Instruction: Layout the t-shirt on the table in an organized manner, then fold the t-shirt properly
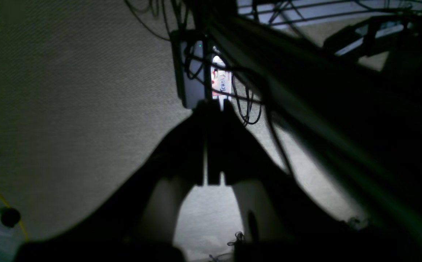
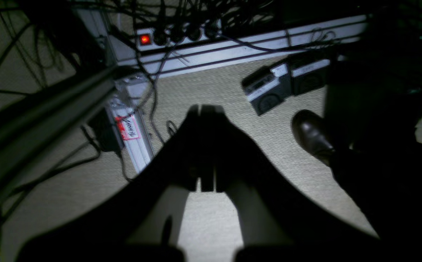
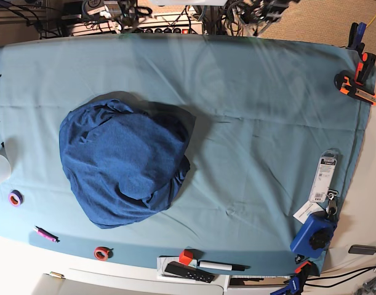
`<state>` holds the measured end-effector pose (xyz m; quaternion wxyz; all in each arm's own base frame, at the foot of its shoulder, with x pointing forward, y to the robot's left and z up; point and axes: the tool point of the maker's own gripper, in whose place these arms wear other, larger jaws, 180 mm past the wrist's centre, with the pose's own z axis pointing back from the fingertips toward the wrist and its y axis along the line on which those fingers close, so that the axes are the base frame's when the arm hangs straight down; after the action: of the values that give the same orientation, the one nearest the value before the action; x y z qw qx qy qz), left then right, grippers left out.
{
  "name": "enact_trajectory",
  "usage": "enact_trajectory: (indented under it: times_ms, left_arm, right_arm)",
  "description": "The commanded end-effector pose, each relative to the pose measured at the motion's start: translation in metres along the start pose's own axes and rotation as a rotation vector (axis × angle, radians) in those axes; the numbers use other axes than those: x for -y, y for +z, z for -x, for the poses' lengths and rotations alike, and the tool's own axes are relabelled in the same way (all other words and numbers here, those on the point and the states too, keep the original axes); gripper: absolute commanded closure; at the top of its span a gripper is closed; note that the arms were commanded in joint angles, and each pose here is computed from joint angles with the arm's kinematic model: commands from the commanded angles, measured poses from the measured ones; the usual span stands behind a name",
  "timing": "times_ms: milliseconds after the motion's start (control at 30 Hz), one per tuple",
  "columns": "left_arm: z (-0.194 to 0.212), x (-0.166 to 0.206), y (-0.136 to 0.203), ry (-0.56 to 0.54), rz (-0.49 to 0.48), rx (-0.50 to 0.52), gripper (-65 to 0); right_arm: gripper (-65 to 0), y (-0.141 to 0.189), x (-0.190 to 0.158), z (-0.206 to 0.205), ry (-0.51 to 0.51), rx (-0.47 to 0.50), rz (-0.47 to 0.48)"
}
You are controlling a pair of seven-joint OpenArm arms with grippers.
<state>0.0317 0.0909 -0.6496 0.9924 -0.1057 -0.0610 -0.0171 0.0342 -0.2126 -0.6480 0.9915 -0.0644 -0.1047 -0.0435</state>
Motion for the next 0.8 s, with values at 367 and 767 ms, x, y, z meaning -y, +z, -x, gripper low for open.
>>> enact_trajectory:
  times_ms: [367,767]
  left_arm:
    - [0.054,-0.016,0.069,-0.012,0.059,0.089,0.0]
    - [0.05,0.048,0.196,-0.17,0.286,0.234,0.0]
  right_arm:
    - [0.0,0.056,0.084,0.016,0.15,0.198,0.106]
    - [0.0,0.17,0.094,-0.01,0.328,0.502,0.044]
